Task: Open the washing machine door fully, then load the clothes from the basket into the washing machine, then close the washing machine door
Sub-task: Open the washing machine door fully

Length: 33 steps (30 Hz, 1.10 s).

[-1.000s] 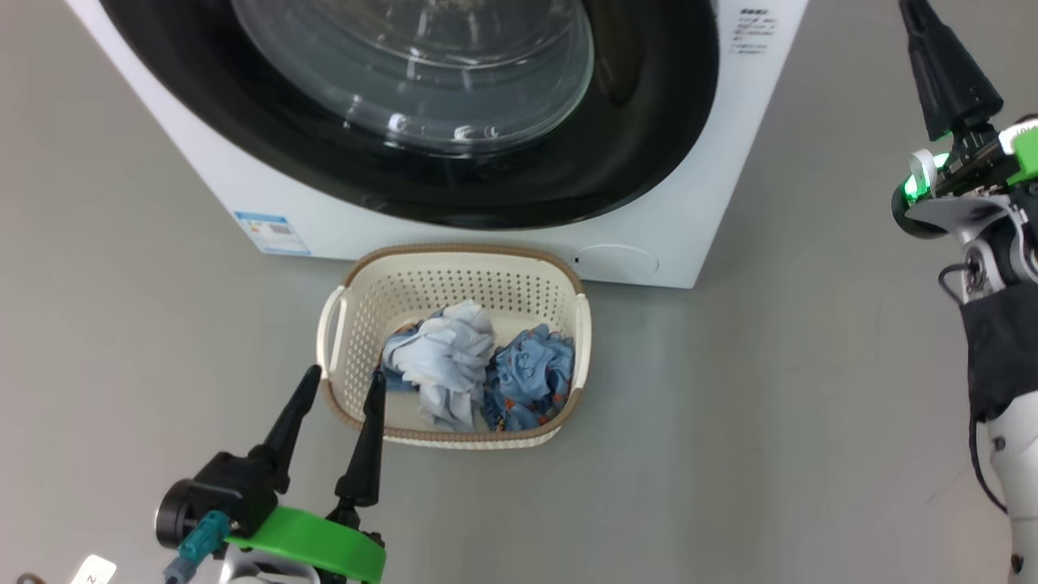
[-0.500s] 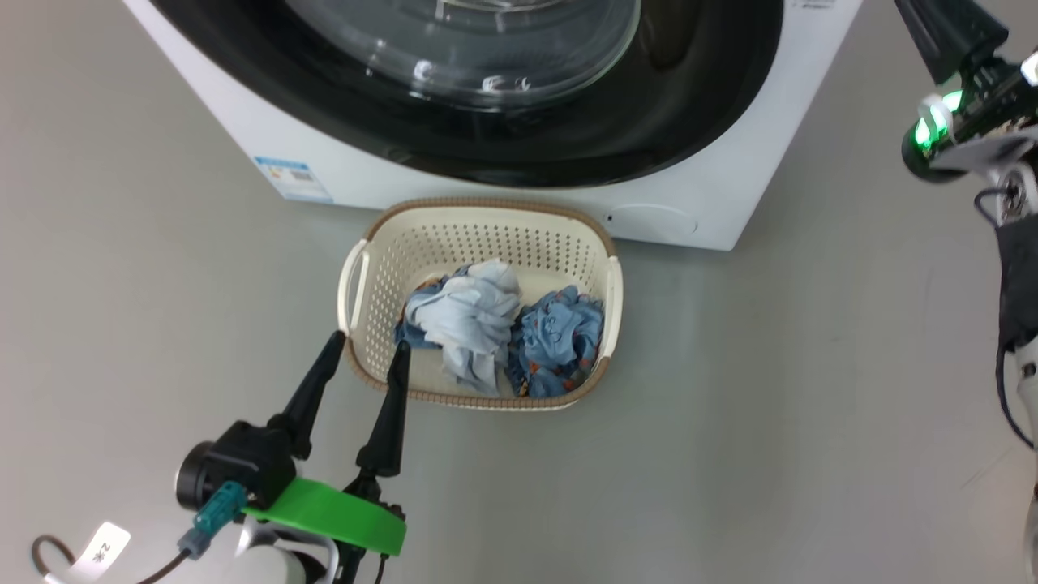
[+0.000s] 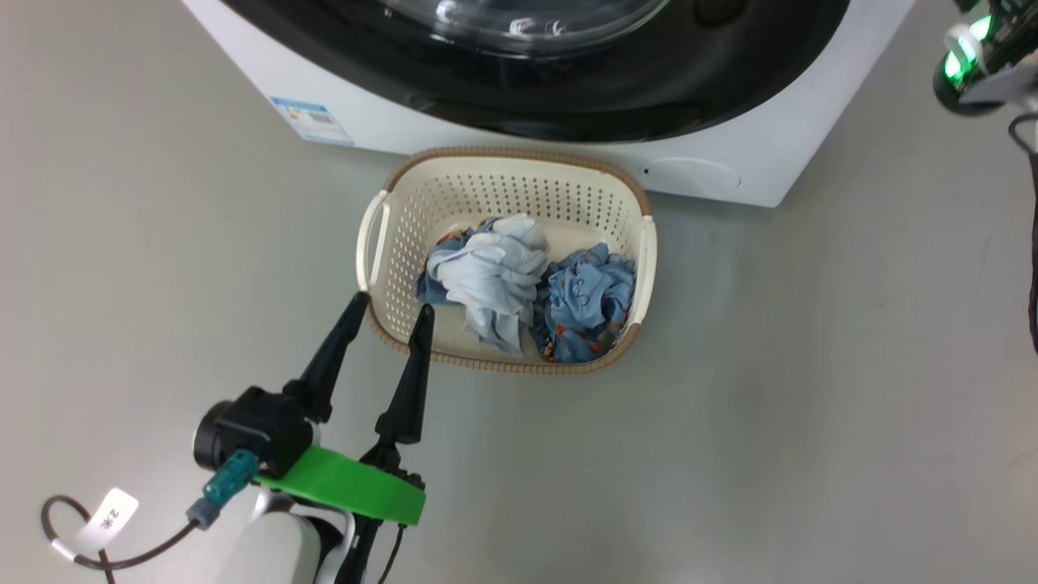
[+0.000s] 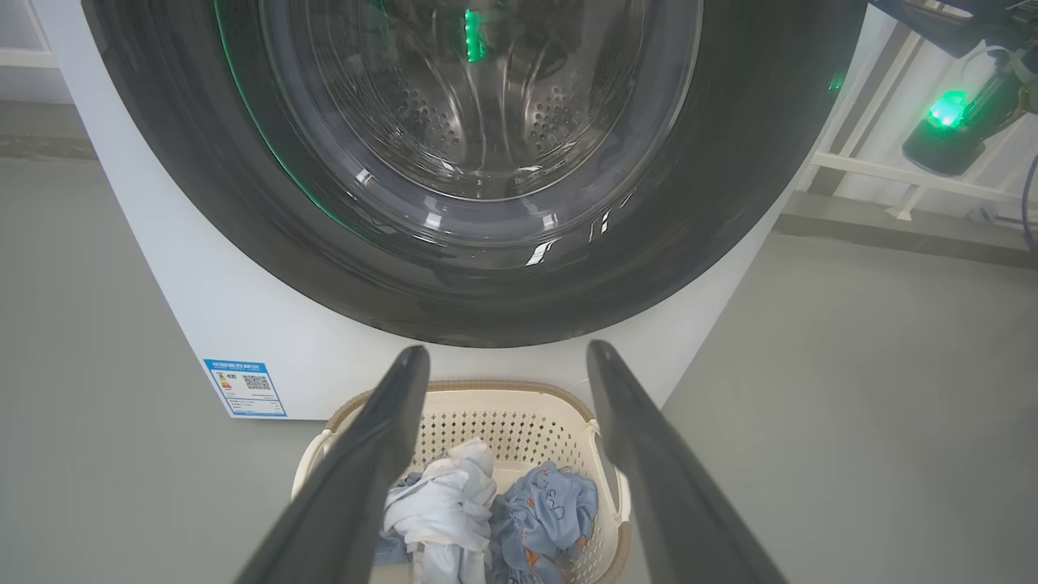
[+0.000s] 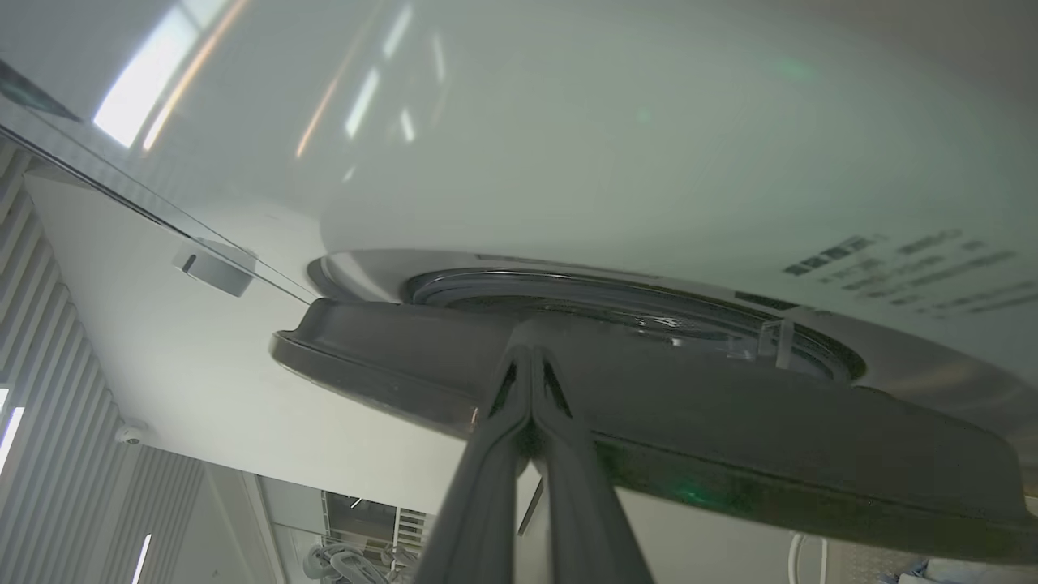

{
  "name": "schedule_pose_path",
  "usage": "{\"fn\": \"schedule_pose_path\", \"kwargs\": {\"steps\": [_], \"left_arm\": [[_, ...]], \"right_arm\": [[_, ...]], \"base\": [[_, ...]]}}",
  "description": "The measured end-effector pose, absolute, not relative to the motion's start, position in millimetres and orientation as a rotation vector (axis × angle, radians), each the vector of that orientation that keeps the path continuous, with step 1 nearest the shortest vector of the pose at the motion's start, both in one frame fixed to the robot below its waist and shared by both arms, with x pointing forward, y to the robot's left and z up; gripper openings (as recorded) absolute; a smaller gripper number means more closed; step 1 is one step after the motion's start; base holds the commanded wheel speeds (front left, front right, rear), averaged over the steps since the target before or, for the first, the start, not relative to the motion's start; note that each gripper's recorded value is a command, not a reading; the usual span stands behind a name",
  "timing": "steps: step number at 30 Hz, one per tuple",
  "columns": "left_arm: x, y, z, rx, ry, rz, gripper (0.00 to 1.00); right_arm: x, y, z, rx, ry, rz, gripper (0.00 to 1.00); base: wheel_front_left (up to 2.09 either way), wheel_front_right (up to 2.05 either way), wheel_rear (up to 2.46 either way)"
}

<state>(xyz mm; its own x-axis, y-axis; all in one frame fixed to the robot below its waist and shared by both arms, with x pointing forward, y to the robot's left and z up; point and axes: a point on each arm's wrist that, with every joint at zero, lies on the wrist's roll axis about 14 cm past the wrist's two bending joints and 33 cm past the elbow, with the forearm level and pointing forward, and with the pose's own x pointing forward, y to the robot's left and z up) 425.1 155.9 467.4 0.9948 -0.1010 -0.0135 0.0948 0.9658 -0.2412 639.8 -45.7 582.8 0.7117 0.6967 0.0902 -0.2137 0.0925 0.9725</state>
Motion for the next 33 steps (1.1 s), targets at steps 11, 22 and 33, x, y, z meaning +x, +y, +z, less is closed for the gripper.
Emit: {"fn": "schedule_pose_path", "kwargs": {"steps": [11,22,33], "left_arm": [[433,157,461,-0.249,0.039,-0.087,1.0],[437,158,463,-0.249,0.033,-0.085,1.0],[436,156,476,-0.253,-0.003,-0.093,1.0]], "right_arm": [[654,-33,567,1.269,0.482,0.714,0.0],[657,-21,567,1.231,0.496,0.739,0.0],[619,-3,562,1.155,0.587,0.811,0.0]], "base": [[0.0,0.0,0.0],[0.0,0.0,0.0],[0.0,0.0,0.0]]}}
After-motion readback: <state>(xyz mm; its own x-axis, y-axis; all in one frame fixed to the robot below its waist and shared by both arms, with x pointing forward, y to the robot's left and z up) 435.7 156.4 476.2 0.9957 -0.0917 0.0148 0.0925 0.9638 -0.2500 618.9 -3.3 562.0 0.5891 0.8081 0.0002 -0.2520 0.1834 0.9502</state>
